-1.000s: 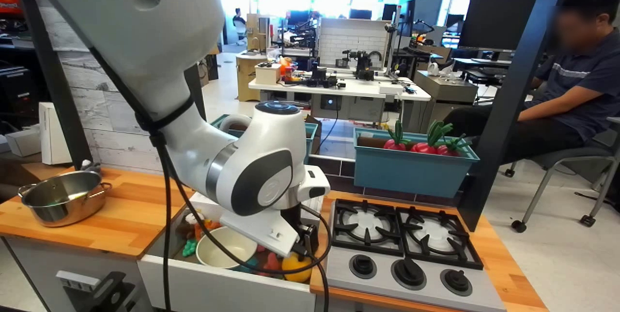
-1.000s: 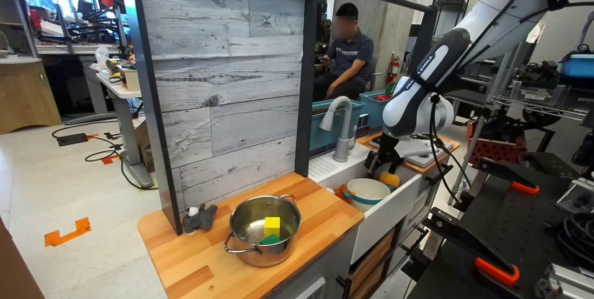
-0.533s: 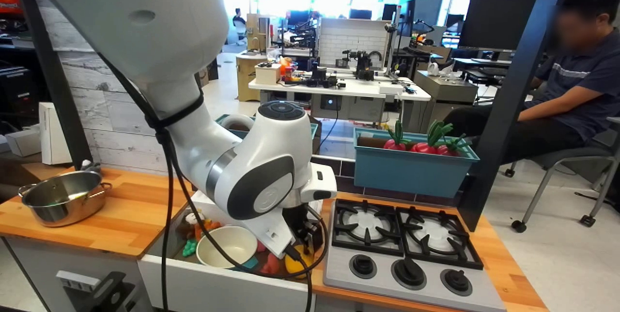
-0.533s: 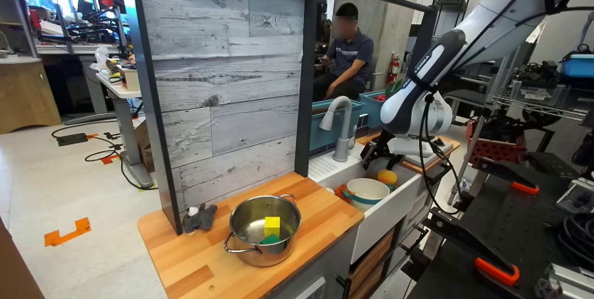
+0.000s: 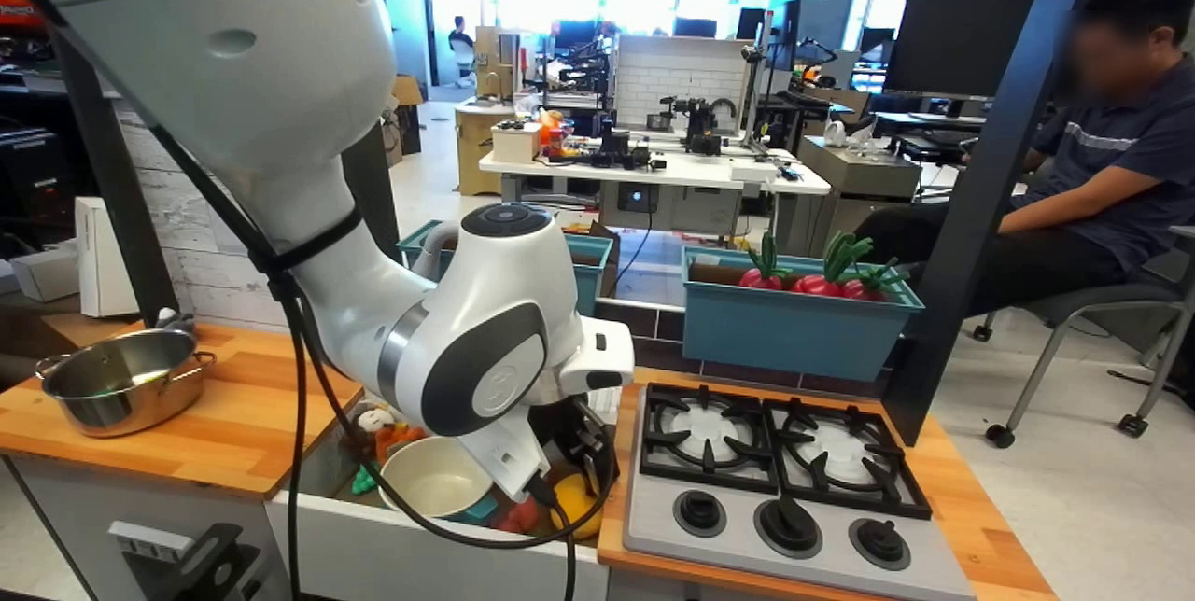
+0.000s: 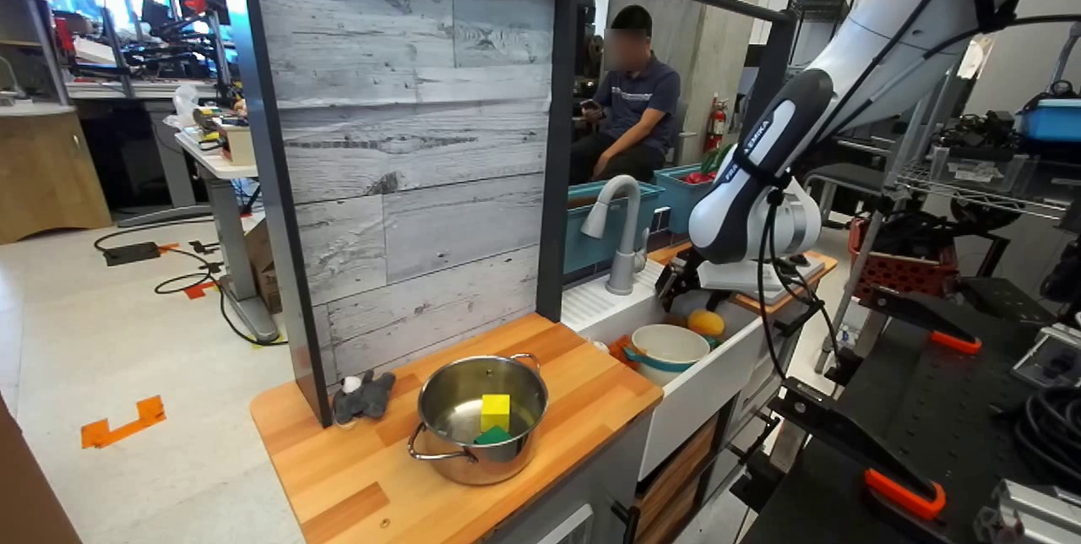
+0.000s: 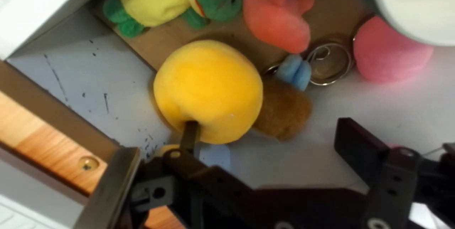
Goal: Pick up the yellow plush toy from the sink and put it inside the silver pot on the left side of the counter
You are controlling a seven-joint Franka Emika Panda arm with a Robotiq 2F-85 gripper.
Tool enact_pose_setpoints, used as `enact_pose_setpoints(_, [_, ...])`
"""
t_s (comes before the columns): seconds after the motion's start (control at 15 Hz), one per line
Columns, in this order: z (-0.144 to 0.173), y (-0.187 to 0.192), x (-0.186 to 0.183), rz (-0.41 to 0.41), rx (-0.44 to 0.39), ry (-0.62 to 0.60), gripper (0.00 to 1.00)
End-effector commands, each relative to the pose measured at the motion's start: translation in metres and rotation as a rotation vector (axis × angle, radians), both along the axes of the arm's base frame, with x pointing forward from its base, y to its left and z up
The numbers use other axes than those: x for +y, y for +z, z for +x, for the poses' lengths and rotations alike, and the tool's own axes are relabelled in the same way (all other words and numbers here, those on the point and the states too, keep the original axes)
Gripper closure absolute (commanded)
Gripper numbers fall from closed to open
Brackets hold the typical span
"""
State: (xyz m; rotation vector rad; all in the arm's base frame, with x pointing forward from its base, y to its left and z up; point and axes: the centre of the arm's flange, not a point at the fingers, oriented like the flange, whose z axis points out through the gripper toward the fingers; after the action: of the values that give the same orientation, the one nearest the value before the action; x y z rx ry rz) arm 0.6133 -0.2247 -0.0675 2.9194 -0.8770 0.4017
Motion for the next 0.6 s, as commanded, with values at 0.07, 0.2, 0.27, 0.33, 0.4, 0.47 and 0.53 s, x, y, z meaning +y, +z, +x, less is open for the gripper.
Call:
enact_pose_setpoints(0.07, [0.0134,-0.0100,-0.0180,-0.100,-0.046,-0.130,0.43])
enact_pose_setpoints(0.2, [0.0155,-0.0081,-0.0198,-0.117,-0.049,-0.166,0.58])
enact_pose_setpoints(0.27, [0.0161,-0.0073,-0.0201,-0.123,-0.051,-0.182,0.66])
enact_pose_setpoints(0.33, [0.0176,-0.0065,-0.0208,-0.128,-0.054,-0.194,0.75])
enact_pose_setpoints(0.4, [0.0178,-0.0070,-0.0215,-0.133,-0.053,-0.203,0.81])
enact_pose_setpoints(0.47, [0.0179,-0.0074,-0.0219,-0.138,-0.050,-0.209,0.90])
enact_pose_setpoints(0.53, [0.0181,-0.0081,-0.0225,-0.144,-0.049,-0.214,0.97])
